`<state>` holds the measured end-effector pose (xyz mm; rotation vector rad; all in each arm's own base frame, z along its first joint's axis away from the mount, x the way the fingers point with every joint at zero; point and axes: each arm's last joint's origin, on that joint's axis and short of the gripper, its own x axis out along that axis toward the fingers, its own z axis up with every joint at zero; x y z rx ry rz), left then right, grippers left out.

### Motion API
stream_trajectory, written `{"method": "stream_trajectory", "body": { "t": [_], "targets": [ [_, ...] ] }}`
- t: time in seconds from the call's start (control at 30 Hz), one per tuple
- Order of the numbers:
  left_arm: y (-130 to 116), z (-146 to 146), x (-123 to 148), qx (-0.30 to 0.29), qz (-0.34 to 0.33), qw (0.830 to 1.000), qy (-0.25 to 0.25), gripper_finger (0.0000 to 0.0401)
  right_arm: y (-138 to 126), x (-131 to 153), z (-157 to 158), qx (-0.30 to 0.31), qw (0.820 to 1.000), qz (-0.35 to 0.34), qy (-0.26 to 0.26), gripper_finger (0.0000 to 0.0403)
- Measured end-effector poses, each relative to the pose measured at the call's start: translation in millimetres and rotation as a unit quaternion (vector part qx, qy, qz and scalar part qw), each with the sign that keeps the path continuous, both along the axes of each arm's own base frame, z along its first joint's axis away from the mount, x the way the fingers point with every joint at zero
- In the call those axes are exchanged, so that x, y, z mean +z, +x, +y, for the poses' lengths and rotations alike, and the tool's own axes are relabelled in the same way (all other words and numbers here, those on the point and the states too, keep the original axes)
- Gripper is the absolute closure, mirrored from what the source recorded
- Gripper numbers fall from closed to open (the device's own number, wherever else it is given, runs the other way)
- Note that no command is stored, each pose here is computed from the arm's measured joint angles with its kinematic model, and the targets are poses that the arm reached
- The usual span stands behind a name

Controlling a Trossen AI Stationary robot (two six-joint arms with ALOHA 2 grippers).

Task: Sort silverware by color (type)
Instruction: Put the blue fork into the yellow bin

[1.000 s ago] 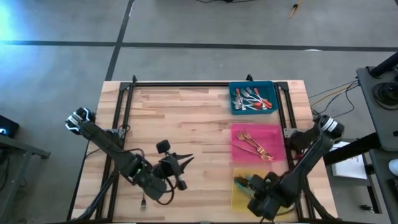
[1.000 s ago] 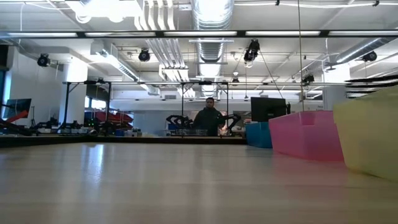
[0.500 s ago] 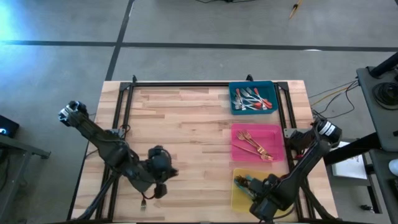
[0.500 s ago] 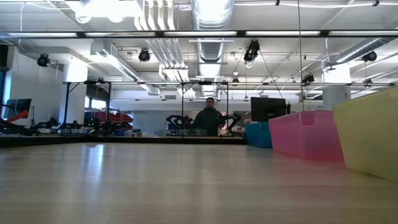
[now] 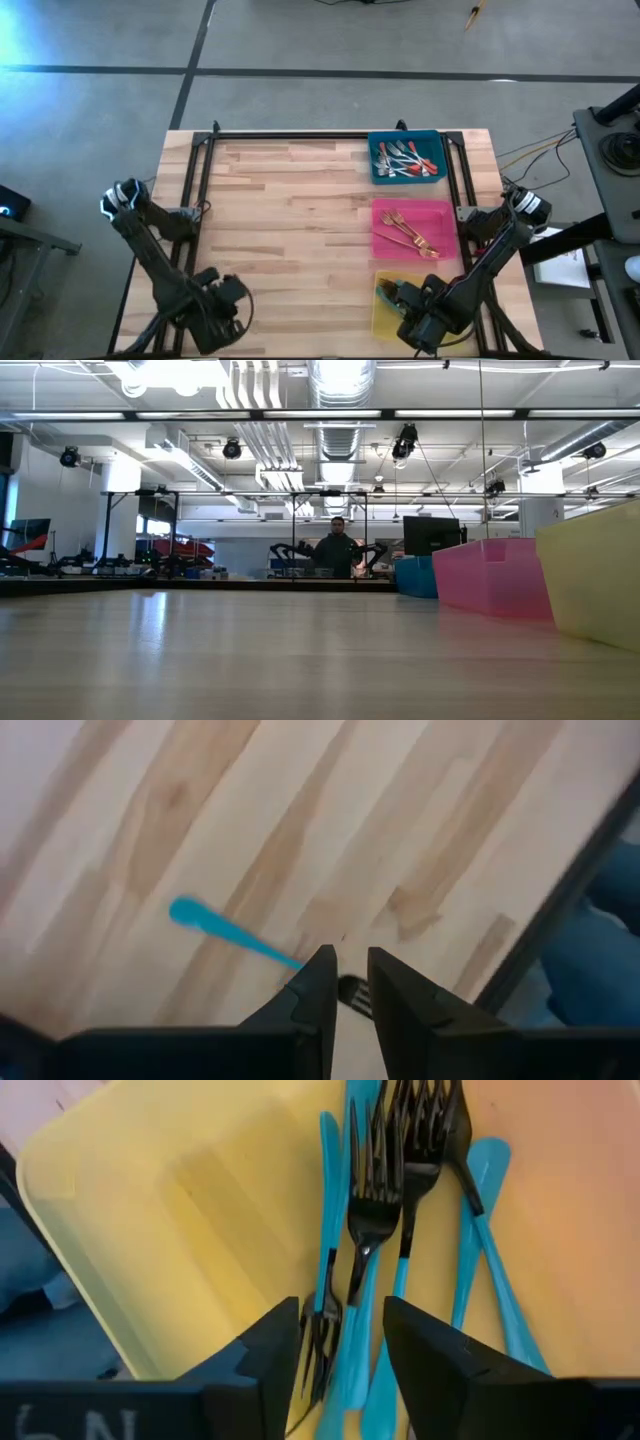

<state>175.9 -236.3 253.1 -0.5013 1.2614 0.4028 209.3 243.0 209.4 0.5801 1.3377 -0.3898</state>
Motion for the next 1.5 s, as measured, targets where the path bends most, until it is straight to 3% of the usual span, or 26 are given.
{"method": "stream_trajectory", "body": {
  "t": [0.27, 0.4, 0.73, 1.1, 1.5],
  "targets": [
    [-3, -23, -41, 0.1, 0.051, 0.993, 0.028, 0.0334, 1, 0, 0, -0.012, 1.0, -0.007, -0.002, 0.0255],
    [-1, -30, -62, 0.102, 0.099, 0.989, 0.043, 0.0332, 1, 0, 0, -0.012, 1.0, -0.008, 0.0, 0.0262],
    [2, -34, -86, 0.11, 0.113, 0.984, 0.077, 0.0332, 3, 1, 3, -0.012, 1.0, -0.02, 0.014, 0.0271],
    [0, -30, -102, 0.193, 0.101, 0.974, 0.064, 0.0332, 5, 2, 5, -0.011, 0.999, -0.03, 0.025, 0.0265],
    [-9, -17, -128, 0.216, 0.108, 0.97, 0.039, 0.0333, 6, 2, 6, -0.011, 0.999, -0.034, 0.03, 0.0272]
  ]
}}
